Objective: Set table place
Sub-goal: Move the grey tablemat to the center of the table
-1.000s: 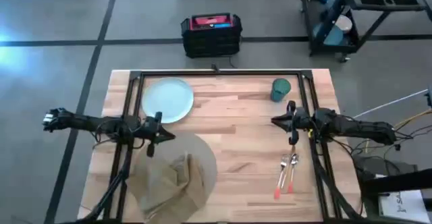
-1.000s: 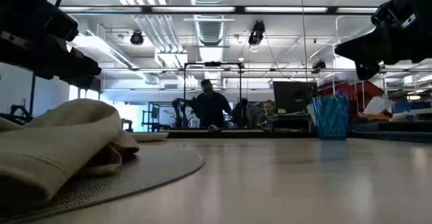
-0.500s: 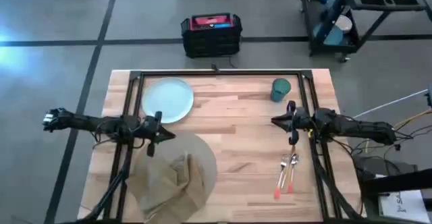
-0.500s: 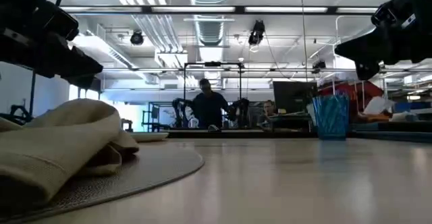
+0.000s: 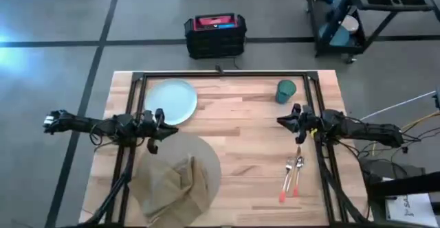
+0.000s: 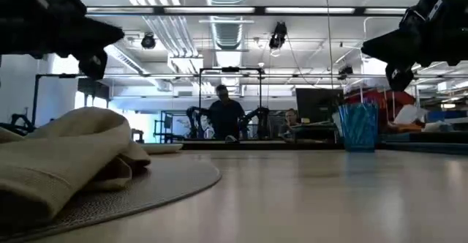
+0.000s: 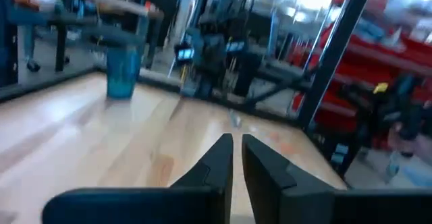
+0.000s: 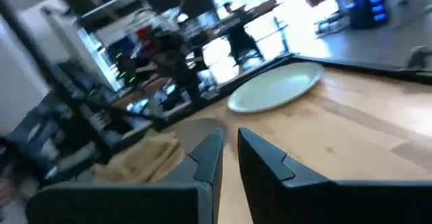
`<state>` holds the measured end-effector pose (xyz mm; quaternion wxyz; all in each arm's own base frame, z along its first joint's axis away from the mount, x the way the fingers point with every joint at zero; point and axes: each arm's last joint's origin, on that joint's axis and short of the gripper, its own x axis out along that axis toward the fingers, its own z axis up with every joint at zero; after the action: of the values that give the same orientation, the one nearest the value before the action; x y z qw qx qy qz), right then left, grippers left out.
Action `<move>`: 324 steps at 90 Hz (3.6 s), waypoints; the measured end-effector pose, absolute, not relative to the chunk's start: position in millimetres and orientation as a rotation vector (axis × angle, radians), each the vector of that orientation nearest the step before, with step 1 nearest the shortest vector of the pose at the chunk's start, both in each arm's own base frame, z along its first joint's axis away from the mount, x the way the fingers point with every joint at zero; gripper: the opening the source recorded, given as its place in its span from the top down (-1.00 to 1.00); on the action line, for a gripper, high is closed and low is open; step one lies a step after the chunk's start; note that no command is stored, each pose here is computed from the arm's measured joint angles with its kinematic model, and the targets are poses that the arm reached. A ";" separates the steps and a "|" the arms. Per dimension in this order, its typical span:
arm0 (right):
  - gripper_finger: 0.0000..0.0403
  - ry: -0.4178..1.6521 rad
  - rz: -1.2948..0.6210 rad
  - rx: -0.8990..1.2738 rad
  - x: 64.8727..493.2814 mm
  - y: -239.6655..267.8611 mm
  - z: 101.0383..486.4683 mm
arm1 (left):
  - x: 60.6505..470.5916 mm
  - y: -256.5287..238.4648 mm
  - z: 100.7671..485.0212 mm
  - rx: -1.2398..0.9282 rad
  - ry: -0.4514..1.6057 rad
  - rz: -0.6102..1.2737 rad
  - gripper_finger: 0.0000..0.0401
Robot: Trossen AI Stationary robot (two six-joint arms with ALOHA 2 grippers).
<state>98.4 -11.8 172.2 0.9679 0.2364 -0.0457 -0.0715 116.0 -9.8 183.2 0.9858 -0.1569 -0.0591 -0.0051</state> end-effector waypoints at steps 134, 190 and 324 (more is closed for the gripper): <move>0.33 0.281 -0.216 0.489 124.7 -9.7 137.2 | 283.3 -77.2 154.1 -0.409 1.247 0.180 0.36; 1.00 0.506 -0.221 0.576 199.7 -2.7 149.9 | 237.0 -62.3 320.4 -0.216 1.402 0.459 1.00; 1.00 1.351 -0.310 0.013 389.3 24.8 120.9 | 196.5 -134.2 290.4 -0.207 0.982 0.082 0.24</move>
<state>389.3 24.8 120.9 0.7694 0.0058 0.6225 -0.1427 196.5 -134.2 290.4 0.8760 -0.0991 0.4704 0.0392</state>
